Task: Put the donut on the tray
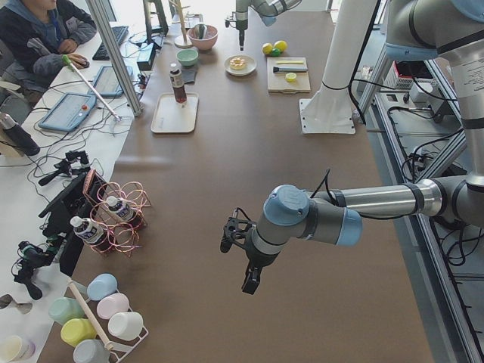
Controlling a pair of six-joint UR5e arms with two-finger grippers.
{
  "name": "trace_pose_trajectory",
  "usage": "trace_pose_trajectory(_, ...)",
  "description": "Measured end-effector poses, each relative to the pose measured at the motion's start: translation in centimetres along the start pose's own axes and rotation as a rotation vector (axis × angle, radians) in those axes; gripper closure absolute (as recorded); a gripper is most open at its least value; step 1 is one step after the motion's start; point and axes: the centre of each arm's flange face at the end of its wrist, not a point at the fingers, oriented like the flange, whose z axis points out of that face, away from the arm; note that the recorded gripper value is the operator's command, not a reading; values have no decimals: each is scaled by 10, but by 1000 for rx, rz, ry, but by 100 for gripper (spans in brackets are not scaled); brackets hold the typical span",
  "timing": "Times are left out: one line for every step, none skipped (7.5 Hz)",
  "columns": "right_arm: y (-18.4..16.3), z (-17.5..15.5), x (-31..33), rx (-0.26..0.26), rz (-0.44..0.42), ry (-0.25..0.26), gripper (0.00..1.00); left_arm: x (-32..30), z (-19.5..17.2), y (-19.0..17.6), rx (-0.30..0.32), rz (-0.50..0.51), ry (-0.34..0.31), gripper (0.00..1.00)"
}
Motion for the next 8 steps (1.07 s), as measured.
trace_pose_trajectory(-3, 13, 0, -2, -8, -4, 23, 0, 0, 0, 0, 0, 0, 3)
trace_pose_trajectory(-3, 20, -2, -1, -16, -11, 25, 0, 0, 0, 0, 0, 0, 3)
trace_pose_trajectory(-3, 24, -7, -2, -13, -17, 27, 0, 0, 0, 1, 0, 0, 3)
trace_pose_trajectory(-6, 29, -22, -5, 2, -27, 33, 0, 0, 0, 1, 1, 0, 3)
trace_pose_trajectory(-7, 33, -32, -4, 13, -28, 37, 1, -1, -1, 2, 2, 0, 3)
trace_pose_trajectory(-6, 36, -34, -5, 18, -25, 37, 1, -1, -1, 2, 2, 0, 3)
trace_pose_trajectory(-5, 34, -35, -5, 16, -29, 37, 1, -1, -1, 2, 2, 0, 3)
trace_pose_trajectory(-5, 29, -37, -2, 13, -39, 39, 1, -1, -1, 2, 2, 0, 3)
